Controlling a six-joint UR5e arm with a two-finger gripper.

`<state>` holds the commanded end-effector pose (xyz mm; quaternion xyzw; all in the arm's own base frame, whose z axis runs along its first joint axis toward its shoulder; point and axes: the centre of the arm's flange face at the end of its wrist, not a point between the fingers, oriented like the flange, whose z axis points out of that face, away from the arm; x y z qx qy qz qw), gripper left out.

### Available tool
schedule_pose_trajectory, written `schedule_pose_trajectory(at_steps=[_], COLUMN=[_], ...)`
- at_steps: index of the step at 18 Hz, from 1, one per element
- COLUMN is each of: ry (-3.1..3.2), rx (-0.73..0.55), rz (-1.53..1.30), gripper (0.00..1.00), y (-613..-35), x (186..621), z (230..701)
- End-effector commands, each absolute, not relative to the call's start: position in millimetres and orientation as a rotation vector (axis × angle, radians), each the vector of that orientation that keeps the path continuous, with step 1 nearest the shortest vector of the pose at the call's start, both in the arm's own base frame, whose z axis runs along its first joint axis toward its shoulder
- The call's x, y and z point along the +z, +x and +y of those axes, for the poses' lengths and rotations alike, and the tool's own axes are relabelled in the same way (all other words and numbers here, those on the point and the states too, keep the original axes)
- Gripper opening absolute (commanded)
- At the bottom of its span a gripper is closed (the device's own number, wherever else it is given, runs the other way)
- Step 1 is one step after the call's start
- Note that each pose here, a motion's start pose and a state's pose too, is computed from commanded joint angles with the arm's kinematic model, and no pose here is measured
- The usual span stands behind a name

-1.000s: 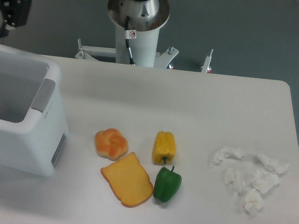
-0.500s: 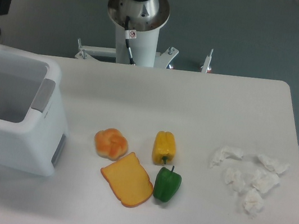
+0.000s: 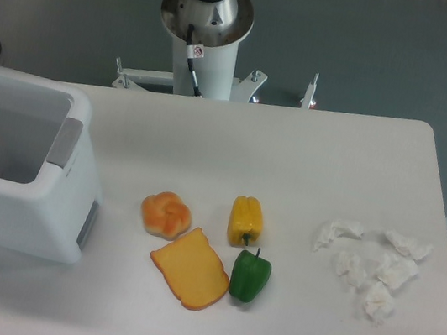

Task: Close the trash can
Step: 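Swing the gripper behind the raised trash can lid, then push the trash can lid forward and down with the gripper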

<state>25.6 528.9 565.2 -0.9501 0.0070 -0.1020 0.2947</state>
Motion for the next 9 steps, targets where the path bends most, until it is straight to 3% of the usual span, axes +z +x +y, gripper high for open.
schedule_pose_trajectory(at_steps=[9], ry=[-2.508], rx=[-0.197], rz=[-0.009], gripper=[1.0], y=[12], x=[565], z=[537])
